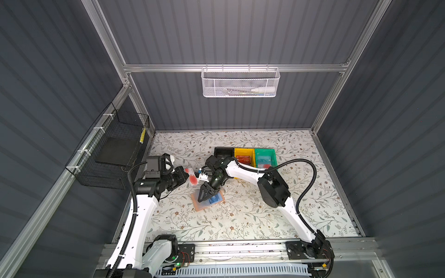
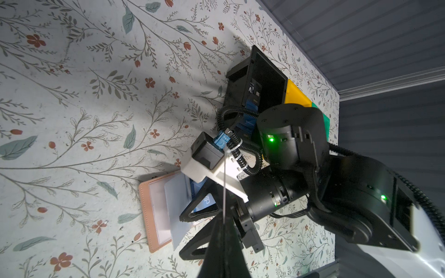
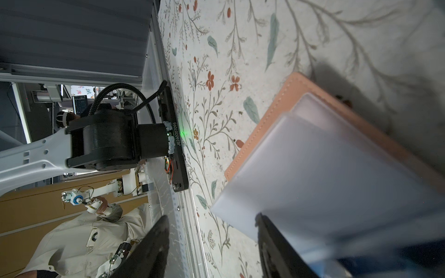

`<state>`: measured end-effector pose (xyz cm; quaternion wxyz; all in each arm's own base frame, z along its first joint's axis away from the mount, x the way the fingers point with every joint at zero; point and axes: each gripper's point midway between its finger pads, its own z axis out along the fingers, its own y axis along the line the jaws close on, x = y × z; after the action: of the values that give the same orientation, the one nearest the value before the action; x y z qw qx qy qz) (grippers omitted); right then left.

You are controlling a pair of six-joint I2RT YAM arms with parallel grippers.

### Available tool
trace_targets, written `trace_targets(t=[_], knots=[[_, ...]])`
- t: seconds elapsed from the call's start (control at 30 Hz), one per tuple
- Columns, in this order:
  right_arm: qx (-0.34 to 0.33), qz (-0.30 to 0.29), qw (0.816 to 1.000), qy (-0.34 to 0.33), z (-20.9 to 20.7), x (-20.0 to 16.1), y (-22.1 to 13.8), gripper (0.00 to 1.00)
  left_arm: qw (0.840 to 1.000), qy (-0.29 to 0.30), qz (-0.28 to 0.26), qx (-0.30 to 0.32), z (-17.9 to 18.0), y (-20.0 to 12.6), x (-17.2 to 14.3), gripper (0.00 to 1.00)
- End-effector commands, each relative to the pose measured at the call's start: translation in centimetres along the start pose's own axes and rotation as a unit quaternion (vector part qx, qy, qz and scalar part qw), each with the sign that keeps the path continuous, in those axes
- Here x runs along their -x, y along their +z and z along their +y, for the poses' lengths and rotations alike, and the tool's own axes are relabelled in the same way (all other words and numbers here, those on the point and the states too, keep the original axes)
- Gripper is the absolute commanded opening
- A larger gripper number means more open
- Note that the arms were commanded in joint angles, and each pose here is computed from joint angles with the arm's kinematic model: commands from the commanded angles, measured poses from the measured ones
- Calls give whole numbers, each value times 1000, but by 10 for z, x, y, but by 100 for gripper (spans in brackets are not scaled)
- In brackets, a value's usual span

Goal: Take the credit cards out of the card holder
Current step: Flip over the card slot in the card holder, then place the credit card in the storage box.

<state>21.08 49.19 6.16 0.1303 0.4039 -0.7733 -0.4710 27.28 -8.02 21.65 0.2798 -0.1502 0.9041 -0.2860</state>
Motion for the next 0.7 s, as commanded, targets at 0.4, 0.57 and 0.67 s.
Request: trace_targets(t=[0.4,0.57,0.67], knots=[[-107,13,994,3,-24,-16,-10,62,999,-13,10,-33,-1,13,-3,0],[-126,1,992,-19,-4,-16,-32,62,999,-10,5,-41,-4,12,2,0],[-131,-5,991,-28,8,-19,-45,62,999,-4,2,-45,-7,11,7,0]])
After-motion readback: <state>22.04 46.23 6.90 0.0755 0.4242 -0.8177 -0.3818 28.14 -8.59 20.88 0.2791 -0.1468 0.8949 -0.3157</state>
